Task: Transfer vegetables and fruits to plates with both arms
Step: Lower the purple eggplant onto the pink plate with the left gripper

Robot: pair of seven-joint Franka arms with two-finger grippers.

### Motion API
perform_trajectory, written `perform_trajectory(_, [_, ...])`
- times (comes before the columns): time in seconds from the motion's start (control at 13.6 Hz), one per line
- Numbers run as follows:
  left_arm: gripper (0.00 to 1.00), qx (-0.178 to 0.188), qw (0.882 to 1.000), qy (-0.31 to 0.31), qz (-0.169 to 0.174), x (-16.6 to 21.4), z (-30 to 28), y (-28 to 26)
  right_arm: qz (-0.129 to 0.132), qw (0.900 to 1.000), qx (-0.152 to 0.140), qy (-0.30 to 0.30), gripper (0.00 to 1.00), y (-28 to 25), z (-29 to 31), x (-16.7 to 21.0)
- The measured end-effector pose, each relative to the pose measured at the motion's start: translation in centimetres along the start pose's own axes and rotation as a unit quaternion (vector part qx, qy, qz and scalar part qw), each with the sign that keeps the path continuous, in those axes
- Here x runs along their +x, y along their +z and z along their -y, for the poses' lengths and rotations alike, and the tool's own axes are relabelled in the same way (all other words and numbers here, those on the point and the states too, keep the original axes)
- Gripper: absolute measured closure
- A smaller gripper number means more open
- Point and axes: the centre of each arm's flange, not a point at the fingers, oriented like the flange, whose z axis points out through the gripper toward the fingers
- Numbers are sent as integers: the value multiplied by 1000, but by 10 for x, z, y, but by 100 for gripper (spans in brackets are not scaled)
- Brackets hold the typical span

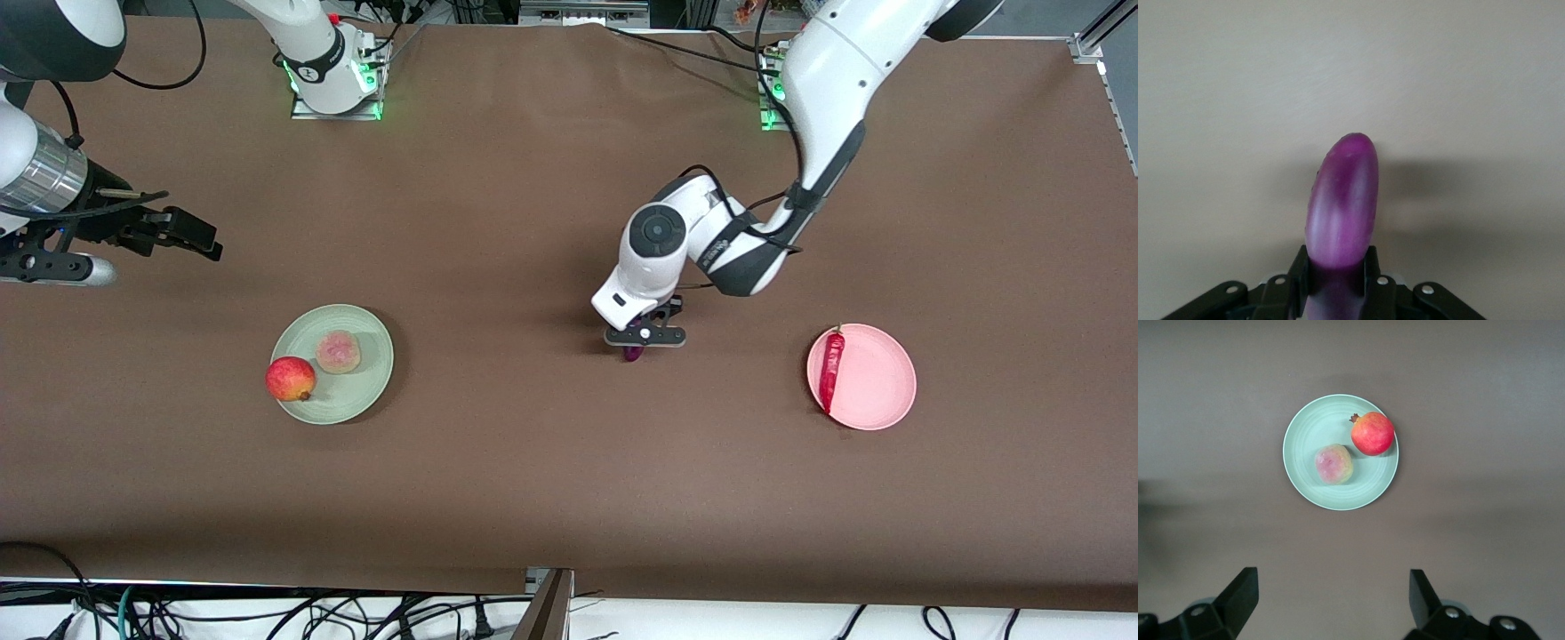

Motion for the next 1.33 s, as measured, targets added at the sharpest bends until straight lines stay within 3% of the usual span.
perform_trajectory(0.22, [65, 42, 994, 57, 89, 23, 59, -48, 0, 1000, 1, -1, 0, -4, -1, -2])
perform_trajectory(0.37, [65, 44, 989, 74, 116, 43, 113, -71, 0, 1000, 1, 0, 0, -4, -1, -2])
perform_trajectory(0.59, [65, 18, 990, 79, 115, 75, 222, -90, 3, 1000, 2, 5, 0, -5, -14, -1])
perform_trajectory(0.88, [65, -22, 994, 86, 63, 104, 348, -59, 2, 1000, 10, 6, 0, -13, -35, -4])
perform_trajectory(1.33, [65, -46, 994, 91, 39, 98, 388, 16, -11, 1000, -5, -2, 0, -25, -31, -5])
